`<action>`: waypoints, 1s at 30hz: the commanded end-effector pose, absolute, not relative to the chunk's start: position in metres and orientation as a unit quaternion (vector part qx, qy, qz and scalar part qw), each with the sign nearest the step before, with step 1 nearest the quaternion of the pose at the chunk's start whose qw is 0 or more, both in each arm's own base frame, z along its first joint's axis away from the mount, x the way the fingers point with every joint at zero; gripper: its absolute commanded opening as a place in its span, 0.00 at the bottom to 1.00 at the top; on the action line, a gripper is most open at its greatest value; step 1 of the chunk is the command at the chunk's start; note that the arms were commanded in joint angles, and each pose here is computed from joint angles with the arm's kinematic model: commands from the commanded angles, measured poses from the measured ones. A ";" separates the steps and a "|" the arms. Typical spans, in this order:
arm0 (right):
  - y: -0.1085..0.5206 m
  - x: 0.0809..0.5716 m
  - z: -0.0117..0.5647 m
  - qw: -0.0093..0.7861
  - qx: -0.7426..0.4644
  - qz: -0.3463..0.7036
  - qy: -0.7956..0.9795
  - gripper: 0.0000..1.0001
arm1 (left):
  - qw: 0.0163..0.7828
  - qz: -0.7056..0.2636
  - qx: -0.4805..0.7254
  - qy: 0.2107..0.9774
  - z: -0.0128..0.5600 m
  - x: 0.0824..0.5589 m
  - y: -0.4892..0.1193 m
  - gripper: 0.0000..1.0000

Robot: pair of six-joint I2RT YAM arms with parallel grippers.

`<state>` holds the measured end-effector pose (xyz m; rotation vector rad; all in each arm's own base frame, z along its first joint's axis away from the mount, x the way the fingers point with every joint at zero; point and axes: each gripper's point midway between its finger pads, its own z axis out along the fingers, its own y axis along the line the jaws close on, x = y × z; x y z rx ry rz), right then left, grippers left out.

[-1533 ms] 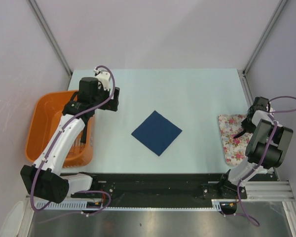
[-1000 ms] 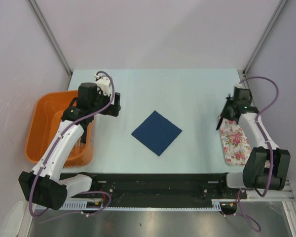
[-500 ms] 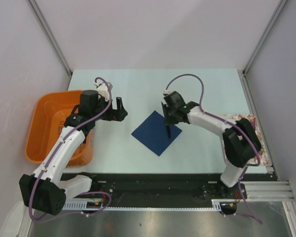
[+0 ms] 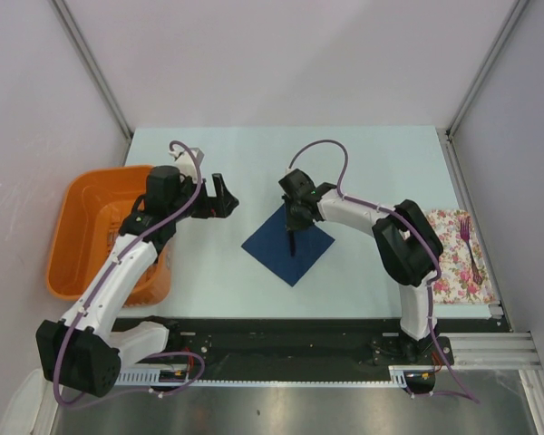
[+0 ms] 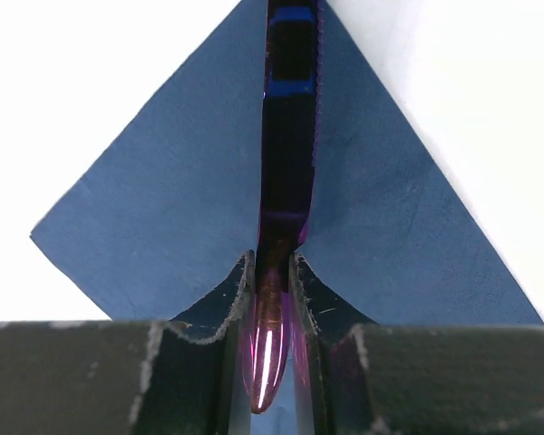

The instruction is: Place the utensils on the paper napkin and roll it up

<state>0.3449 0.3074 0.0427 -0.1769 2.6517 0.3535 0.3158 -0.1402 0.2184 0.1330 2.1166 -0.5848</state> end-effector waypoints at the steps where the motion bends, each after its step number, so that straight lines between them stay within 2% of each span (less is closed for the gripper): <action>1: 0.314 0.354 0.051 0.240 -0.041 0.132 0.961 0.00 | 0.469 -0.260 0.054 0.842 0.232 0.323 -0.150 1.00; 15: 0.304 0.358 0.034 0.236 -0.027 0.113 0.965 0.04 | 0.467 -0.262 0.052 0.843 0.228 0.325 -0.151 1.00; 20: 0.303 0.360 0.031 0.232 -0.028 0.110 0.966 0.02 | 0.465 -0.262 0.052 0.844 0.225 0.326 -0.151 1.00; 25: 0.303 0.363 0.024 0.229 -0.029 0.104 0.967 0.06 | 0.459 -0.263 0.050 0.847 0.222 0.329 -0.153 1.00; 30: 0.299 0.363 0.018 0.221 -0.024 0.100 0.970 0.16 | 0.456 -0.265 0.050 0.848 0.222 0.330 -0.154 1.00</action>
